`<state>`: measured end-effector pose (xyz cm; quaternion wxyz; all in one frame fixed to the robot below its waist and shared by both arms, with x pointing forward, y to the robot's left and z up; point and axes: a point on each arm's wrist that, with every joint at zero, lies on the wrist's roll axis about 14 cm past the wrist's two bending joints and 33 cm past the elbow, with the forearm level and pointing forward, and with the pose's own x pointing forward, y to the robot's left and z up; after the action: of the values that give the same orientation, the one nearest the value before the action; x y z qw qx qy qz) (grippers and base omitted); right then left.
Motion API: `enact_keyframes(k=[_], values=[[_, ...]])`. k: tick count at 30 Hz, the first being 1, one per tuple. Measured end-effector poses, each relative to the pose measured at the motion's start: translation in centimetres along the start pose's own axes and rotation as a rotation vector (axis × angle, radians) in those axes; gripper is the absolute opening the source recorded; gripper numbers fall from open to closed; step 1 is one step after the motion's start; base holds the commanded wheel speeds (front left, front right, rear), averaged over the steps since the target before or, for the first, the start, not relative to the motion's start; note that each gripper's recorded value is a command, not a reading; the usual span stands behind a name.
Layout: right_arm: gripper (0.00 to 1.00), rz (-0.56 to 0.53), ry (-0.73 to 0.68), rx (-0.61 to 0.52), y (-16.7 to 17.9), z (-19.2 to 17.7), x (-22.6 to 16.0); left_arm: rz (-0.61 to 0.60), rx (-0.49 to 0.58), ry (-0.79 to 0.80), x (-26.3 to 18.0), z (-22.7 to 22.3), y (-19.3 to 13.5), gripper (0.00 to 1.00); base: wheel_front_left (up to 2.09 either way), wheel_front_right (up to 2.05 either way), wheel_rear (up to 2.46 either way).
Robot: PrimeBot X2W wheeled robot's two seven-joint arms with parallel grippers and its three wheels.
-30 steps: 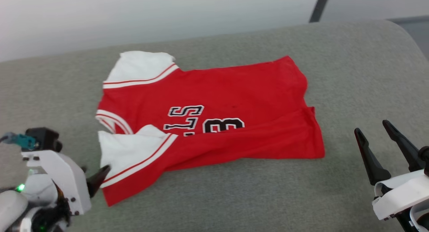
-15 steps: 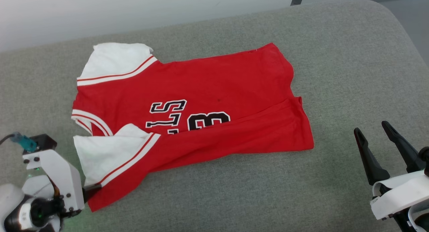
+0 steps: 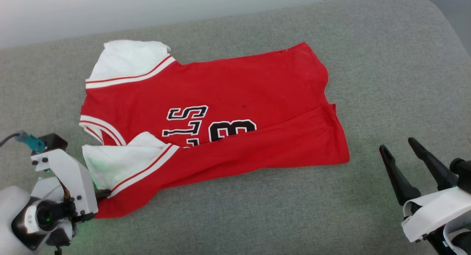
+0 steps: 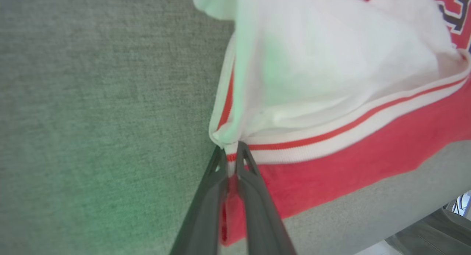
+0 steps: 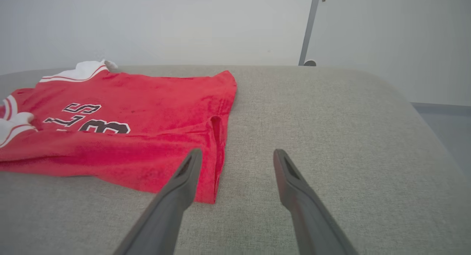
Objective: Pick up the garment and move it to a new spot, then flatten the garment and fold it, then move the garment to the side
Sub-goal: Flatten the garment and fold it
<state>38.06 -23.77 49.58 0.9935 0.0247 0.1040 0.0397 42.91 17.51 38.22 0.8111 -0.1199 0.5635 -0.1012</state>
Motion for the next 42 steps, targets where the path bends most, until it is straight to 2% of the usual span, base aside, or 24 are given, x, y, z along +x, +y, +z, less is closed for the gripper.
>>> enact_keyframes(k=[13,31,32,33,42], values=[[1.00,0.096,0.324,0.057,1.3,-4.8,1.9,-0.016,0.009,-0.026,0.2,0.9,-0.4,0.00,0.00,0.00,0.00],[1.00,0.197,0.683,0.049,3.9,-9.6,5.9,-0.038,0.005,-0.062,0.2,1.5,-0.4,0.00,0.00,0.00,0.00],[0.31,0.201,0.701,0.045,3.9,-9.9,6.0,-0.039,0.003,-0.063,0.2,1.6,-0.4,0.00,0.00,0.00,0.00],[0.00,0.208,0.718,0.036,4.1,-10.1,6.1,-0.042,0.002,-0.065,0.2,1.6,-0.3,0.00,0.00,0.00,0.00],[0.00,0.232,0.747,0.044,4.2,-10.0,6.5,-0.051,-0.013,-0.095,-0.3,1.8,0.0,0.00,0.00,0.00,0.00]])
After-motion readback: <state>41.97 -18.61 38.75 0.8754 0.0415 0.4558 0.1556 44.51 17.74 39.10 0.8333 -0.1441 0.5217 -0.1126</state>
